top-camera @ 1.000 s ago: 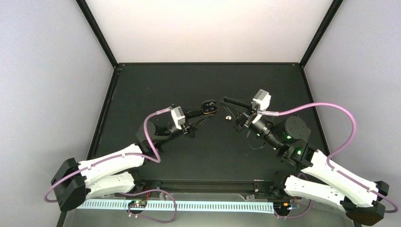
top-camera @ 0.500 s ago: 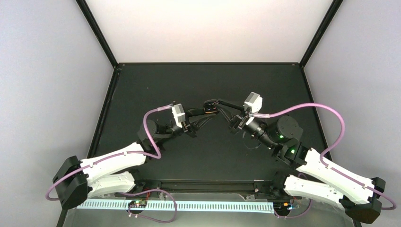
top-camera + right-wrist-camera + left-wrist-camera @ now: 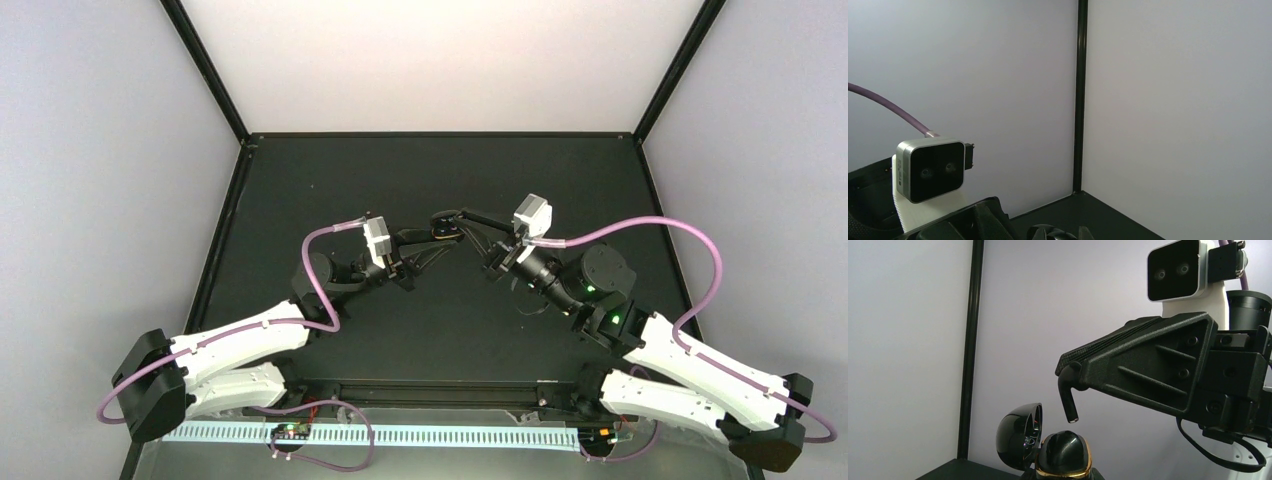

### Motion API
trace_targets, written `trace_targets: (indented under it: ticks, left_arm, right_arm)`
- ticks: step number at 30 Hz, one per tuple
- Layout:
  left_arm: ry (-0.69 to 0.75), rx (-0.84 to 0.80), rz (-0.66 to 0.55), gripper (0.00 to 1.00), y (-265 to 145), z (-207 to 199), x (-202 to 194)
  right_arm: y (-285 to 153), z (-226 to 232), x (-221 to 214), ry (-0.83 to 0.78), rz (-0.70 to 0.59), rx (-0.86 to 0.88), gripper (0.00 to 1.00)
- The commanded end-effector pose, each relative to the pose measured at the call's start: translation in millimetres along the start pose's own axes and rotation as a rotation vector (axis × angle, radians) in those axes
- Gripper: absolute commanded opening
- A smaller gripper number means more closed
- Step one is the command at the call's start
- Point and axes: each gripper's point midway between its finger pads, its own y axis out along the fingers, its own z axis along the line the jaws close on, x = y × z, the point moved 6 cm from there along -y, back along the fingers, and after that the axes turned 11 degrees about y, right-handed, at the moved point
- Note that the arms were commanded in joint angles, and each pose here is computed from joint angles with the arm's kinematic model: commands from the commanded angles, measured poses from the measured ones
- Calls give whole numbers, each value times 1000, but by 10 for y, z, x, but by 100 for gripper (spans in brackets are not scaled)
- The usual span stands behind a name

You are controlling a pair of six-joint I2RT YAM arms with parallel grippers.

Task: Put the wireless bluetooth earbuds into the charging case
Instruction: Place the earbud in the charging case.

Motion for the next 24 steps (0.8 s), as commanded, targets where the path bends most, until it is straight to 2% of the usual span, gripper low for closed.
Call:
trace_targets:
  ticks: [1, 24]
  left_arm:
    - [0, -19, -84, 2, 47, -23, 260]
    - [-19, -5, -80, 1, 30, -13, 287]
  right_arm:
    - [6, -13, -11, 7, -15, -15, 1]
    - [27, -41, -94, -9, 10, -34, 1]
